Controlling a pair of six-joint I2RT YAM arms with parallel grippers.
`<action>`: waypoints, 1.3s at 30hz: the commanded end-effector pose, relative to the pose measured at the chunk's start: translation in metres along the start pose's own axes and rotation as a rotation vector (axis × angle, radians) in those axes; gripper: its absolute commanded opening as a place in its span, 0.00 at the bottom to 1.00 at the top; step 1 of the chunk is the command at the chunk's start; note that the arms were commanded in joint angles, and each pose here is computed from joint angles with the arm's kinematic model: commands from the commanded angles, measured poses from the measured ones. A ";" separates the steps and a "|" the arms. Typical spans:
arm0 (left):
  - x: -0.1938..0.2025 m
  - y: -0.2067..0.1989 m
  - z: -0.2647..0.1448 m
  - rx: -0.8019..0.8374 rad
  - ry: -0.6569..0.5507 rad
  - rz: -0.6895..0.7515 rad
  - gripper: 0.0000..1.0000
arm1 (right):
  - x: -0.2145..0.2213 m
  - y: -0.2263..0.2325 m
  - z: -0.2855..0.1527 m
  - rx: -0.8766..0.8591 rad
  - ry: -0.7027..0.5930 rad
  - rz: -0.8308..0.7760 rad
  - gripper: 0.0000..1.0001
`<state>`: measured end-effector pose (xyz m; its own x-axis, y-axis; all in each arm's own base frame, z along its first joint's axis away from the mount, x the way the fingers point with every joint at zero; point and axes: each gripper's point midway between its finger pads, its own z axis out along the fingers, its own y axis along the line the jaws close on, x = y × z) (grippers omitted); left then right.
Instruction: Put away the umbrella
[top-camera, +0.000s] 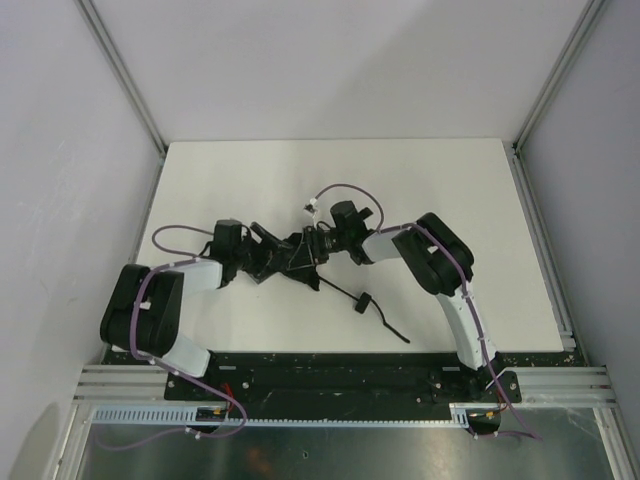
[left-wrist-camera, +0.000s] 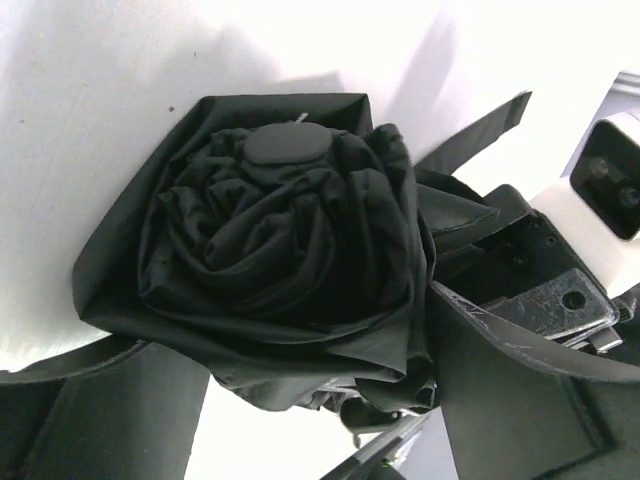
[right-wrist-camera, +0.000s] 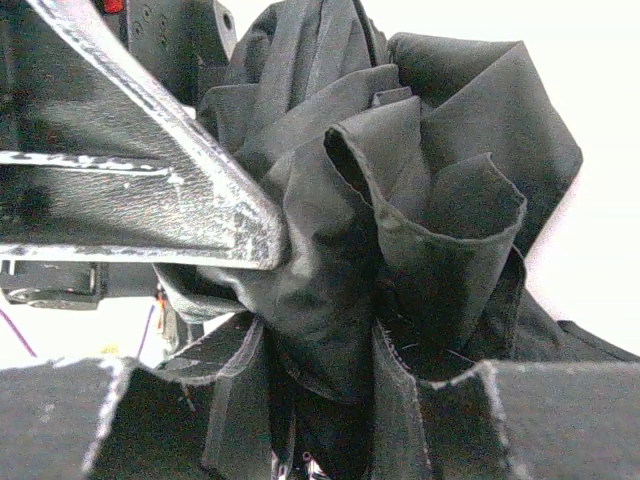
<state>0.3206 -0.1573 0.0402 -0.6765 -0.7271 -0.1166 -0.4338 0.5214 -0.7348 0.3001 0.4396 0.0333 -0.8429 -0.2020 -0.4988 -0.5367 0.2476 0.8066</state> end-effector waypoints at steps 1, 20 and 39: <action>0.013 0.025 0.019 -0.076 0.040 -0.026 0.74 | 0.074 -0.036 0.001 0.070 0.157 0.255 0.00; 0.014 0.040 0.017 -0.106 0.006 -0.006 0.00 | -0.021 0.024 -0.057 0.458 -0.044 -0.264 0.87; 0.017 0.039 0.016 -0.103 0.021 -0.023 0.00 | -0.032 -0.016 -0.019 1.045 -0.071 -0.882 0.71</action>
<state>0.3304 -0.1736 0.0389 -0.6778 -0.7293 -0.0939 -0.3991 0.4721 -0.7860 0.3050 0.4357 0.0557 -0.2256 -0.5772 -0.7848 -0.7451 0.6213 -0.2427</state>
